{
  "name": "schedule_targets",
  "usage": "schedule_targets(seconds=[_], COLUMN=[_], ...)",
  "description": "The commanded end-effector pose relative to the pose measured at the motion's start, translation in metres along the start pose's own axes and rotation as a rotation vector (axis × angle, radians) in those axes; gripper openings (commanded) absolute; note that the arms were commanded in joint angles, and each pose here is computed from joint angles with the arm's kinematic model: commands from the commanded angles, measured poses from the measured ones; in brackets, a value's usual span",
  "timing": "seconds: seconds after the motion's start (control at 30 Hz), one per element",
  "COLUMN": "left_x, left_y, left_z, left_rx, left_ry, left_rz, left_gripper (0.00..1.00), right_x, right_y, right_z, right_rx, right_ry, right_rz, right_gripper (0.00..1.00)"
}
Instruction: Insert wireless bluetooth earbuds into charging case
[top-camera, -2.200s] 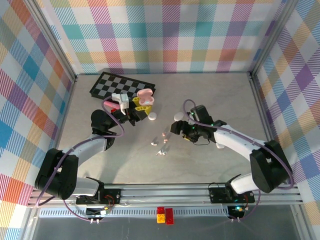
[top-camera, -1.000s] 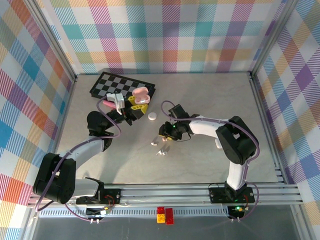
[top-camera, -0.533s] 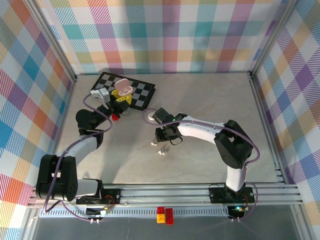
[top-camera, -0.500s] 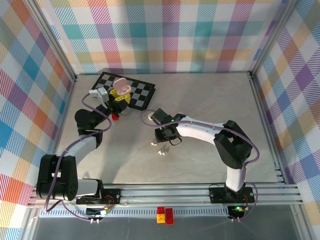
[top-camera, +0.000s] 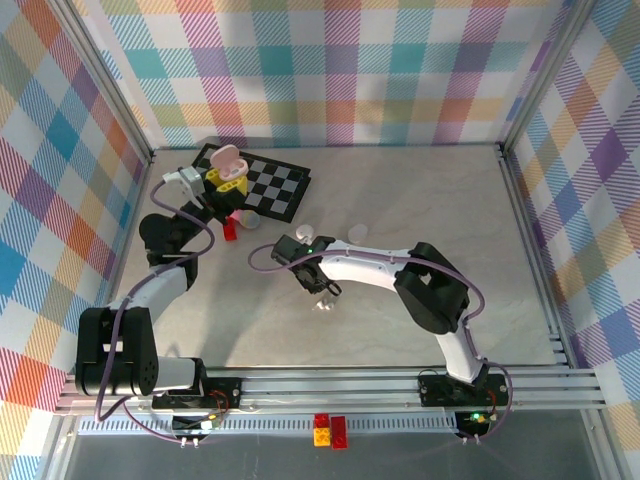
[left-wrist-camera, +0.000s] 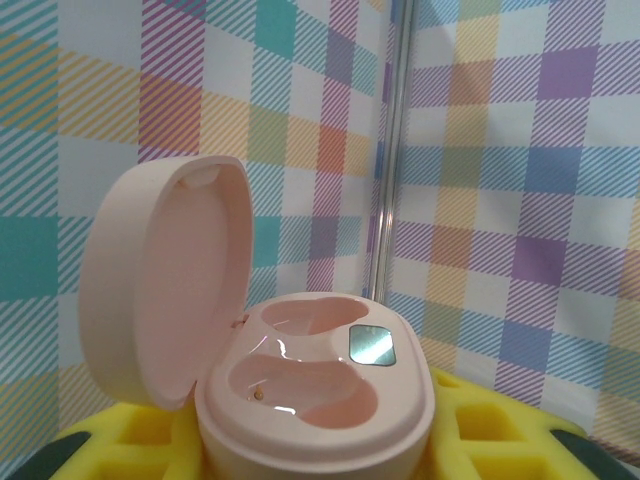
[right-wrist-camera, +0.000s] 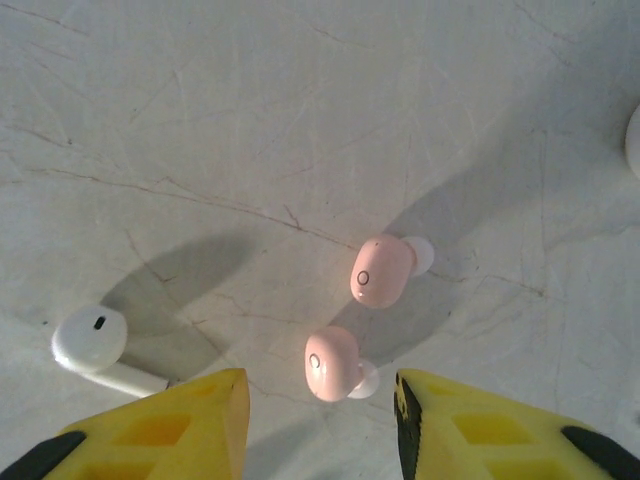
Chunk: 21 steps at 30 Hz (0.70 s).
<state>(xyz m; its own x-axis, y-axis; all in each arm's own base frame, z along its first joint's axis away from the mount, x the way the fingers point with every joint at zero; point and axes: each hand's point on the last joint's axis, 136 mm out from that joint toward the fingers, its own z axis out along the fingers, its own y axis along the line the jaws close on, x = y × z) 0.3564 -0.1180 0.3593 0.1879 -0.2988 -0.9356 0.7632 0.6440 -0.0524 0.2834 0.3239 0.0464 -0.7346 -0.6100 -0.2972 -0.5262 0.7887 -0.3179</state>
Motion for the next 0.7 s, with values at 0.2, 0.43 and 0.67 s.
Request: schedule_targets(seconds=[0.2,0.43,0.67], left_x=[-0.02,-0.018,-0.019], left_y=[0.0,-0.001,-0.002], left_z=[0.002,0.001,0.002], left_rx=[0.02,0.021,0.029], left_ry=[-0.043,-0.04,-0.039], left_rz=[0.054,0.05,0.05], left_gripper=[0.28,0.28,0.28], right_x=[0.003,0.002,0.003], right_y=[0.001,0.005,0.004], right_z=[0.007,0.012,0.016], right_rx=[0.038,0.041,0.055], right_ry=[0.054,0.07,0.084], right_rz=[-0.098,-0.135,-0.148], right_gripper=[0.42,0.35,0.33])
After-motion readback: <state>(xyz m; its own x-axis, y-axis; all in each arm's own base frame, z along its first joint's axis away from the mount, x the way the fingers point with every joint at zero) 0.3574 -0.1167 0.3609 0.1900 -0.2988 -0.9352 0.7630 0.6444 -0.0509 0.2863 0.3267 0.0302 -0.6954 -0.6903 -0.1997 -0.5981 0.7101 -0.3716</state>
